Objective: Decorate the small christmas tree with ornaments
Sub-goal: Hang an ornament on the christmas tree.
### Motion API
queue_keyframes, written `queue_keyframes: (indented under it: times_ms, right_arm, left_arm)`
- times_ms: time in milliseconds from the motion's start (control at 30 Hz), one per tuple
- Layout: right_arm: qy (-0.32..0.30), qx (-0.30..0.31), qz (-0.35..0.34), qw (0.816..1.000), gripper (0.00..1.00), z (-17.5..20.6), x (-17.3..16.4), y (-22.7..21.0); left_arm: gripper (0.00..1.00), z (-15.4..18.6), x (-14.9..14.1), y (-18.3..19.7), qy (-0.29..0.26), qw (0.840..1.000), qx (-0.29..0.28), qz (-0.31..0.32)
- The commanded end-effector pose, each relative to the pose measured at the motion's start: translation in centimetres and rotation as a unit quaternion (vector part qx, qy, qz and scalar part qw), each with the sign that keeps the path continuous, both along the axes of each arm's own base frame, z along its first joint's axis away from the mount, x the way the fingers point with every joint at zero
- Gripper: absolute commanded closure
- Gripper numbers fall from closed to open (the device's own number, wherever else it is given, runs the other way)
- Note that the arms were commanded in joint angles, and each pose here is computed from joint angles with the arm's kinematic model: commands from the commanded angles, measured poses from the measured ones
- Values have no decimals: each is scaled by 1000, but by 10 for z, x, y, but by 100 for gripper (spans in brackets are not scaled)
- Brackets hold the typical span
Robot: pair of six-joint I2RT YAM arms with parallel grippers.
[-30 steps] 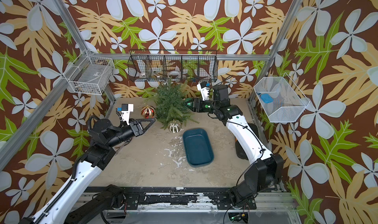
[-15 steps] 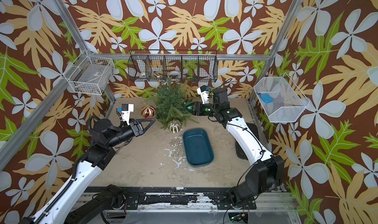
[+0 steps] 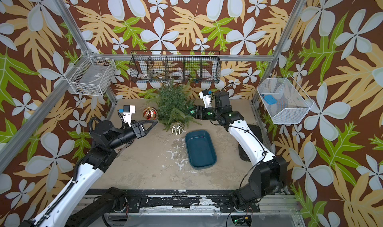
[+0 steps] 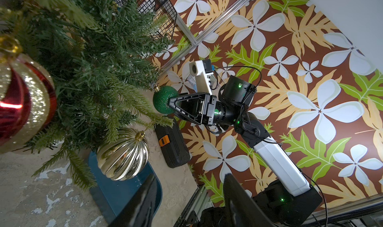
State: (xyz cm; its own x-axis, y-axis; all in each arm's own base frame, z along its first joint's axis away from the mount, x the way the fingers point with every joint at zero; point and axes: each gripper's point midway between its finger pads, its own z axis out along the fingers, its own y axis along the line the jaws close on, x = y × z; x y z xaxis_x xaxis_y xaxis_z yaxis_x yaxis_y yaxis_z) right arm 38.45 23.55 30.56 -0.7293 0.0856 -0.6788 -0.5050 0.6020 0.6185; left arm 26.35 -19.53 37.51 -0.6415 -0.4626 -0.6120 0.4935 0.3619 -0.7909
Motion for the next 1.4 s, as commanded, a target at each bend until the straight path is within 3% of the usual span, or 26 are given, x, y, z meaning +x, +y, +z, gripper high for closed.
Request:
queue_keyframes:
  times_ms: [0, 267, 433, 633, 1033, 1367]
  right_arm:
    - [-14, 2, -5, 1000, 43, 3, 5, 0]
    - [-11, -3, -9, 1000, 42, -4, 3, -2]
    - [-13, -3, -12, 1000, 32, -3, 2, -3]
    - [-10, -4, -12, 1000, 36, -4, 2, -3]
    - [-21, -3, -19, 1000, 34, 2, -9, -9]
    - [-41, -2, -36, 999, 28, 11, -29, -21]
  left_arm:
    - [45, 6, 0, 0, -10, 1000, -8, -3]
    - [45, 7, -1, 0, -11, 1000, -9, -1]
    - [45, 8, -2, 0, -12, 1000, -9, -2]
    - [45, 10, -3, 1, -15, 1000, -8, 1]
    - [42, 7, -6, 7, -14, 1000, 6, 13]
    - [39, -25, -11, 18, 8, 998, 43, 43]
